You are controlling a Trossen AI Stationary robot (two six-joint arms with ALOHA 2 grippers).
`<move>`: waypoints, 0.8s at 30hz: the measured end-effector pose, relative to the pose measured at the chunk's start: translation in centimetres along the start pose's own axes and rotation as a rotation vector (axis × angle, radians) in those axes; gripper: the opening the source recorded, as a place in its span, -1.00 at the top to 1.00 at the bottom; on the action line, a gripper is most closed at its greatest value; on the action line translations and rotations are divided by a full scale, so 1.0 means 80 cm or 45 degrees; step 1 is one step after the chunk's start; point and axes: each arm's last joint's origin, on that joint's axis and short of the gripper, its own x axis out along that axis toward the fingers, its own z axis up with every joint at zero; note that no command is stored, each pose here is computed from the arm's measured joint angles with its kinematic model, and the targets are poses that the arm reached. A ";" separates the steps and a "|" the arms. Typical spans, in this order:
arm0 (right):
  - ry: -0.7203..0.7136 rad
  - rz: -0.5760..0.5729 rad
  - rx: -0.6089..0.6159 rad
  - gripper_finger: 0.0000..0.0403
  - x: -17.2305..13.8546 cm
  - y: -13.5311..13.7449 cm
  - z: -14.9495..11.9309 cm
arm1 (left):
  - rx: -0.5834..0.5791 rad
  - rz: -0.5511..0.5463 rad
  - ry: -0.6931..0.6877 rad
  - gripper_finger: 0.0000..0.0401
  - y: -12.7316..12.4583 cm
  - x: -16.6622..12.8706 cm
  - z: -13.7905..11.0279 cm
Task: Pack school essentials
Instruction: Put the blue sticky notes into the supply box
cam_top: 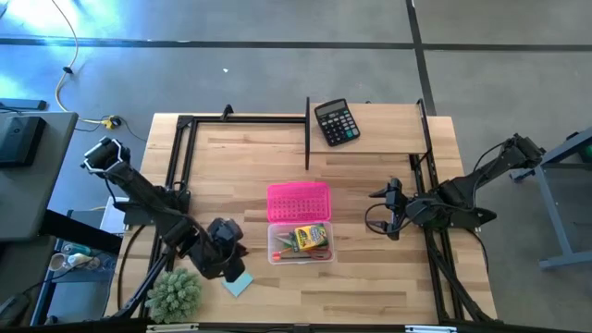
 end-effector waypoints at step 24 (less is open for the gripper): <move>-0.001 -0.001 0.000 -0.98 0.000 0.000 0.000 | -0.238 0.089 0.239 -0.66 -0.010 0.022 -0.054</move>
